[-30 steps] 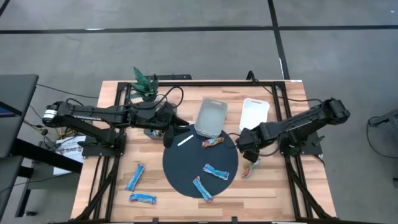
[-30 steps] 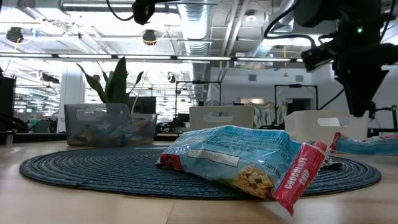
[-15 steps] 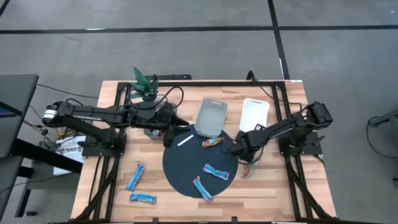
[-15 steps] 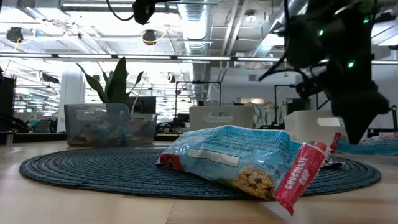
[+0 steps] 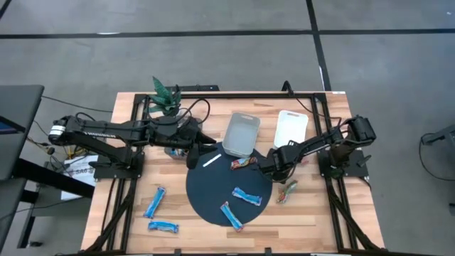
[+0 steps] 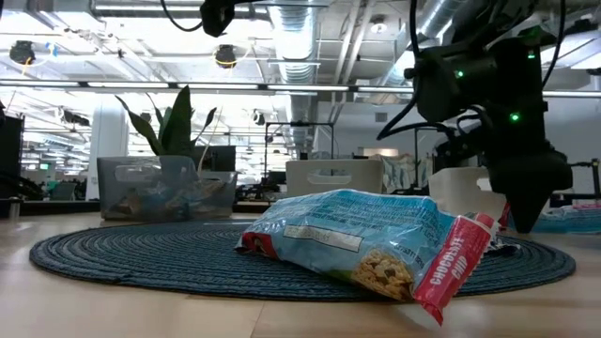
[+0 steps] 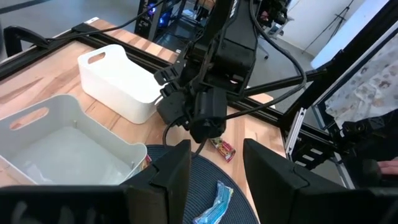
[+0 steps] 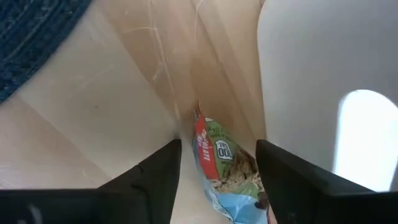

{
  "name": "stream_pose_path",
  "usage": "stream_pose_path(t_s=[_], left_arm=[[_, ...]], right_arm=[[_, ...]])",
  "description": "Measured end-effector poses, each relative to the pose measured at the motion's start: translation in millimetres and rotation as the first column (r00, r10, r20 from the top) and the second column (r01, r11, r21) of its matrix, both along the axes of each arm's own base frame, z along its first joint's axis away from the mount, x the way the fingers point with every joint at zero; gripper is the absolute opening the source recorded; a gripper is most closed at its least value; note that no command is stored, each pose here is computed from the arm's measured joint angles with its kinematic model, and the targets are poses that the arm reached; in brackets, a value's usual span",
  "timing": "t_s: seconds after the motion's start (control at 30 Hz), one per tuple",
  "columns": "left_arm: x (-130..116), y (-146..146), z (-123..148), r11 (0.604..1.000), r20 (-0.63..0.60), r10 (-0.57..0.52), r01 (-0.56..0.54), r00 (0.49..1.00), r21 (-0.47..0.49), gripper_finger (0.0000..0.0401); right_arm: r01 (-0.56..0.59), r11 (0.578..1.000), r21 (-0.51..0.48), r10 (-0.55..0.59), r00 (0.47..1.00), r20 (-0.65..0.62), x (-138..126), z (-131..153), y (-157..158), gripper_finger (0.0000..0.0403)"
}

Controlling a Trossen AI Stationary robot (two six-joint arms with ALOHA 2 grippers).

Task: Pick and place Granola Bars by type
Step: Put the red granola bar into the white bin

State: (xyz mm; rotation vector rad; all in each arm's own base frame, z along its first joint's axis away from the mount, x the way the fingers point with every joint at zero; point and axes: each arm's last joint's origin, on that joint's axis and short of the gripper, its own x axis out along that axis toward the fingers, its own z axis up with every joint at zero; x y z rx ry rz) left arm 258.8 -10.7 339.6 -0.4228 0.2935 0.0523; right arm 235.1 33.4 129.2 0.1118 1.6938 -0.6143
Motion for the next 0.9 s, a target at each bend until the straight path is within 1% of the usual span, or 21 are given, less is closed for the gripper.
stream_pose_path(t_s=[0.07, 0.13, 0.37, 0.43, 0.6, 0.7, 0.77, 0.9], left_arm=[[0.0, 0.0, 0.1, 1.000, 0.001, 0.001, -0.001, 1.000, -0.002, 0.0139], [0.0, 0.0, 0.1, 1.000, 0.001, 0.001, -0.001, 1.000, -0.002, 0.0139], [0.0, 0.0, 0.1, 1.000, 0.001, 0.001, -0.001, 1.000, -0.003, 0.0139], [0.0, 0.0, 0.1, 1.000, 0.001, 0.001, -0.001, 1.000, -0.002, 0.0139], [0.0, 0.1, 0.1, 1.000, 0.001, 0.003, -0.003, 1.000, -0.002, 0.0139], [0.0, 0.1, 0.1, 1.000, 0.001, 0.004, -0.004, 1.000, -0.001, 0.0139], [0.1, 0.1, 0.2, 1.000, 0.002, 0.006, -0.006, 1.000, -0.001, 0.0139], [0.1, 0.2, 0.3, 1.000, 0.003, 0.006, -0.006, 1.000, -0.001, 0.0139]], right_arm=[[-0.004, 1.000, 0.001, 0.004, 1.000, -0.003, -0.3, -0.3, 0.0, 0.0187], [-0.008, 1.000, 0.006, 0.008, 1.000, 0.000, -0.1, -0.7, 0.8, 0.0165], [-0.027, 0.999, 0.019, 0.027, 1.000, 0.009, 0.0, -2.3, 5.6, 0.0045], [-0.032, 0.999, 0.015, 0.032, 0.999, 0.005, -0.5, -2.5, 6.0, 0.0024], [-0.042, 0.999, 0.013, 0.042, 0.999, -0.004, 3.8, 4.2, 9.0, 0.0020], [-0.044, 0.999, 0.024, 0.042, 0.996, 0.074, 15.7, 23.1, 11.6, 0.0029], [-0.047, 0.999, 0.023, 0.044, 0.989, 0.142, 21.6, 39.8, 12.4, 0.0027], [-0.039, 0.999, -0.001, 0.037, 0.942, 0.334, 29.6, 86.3, 9.1, 0.0015]])
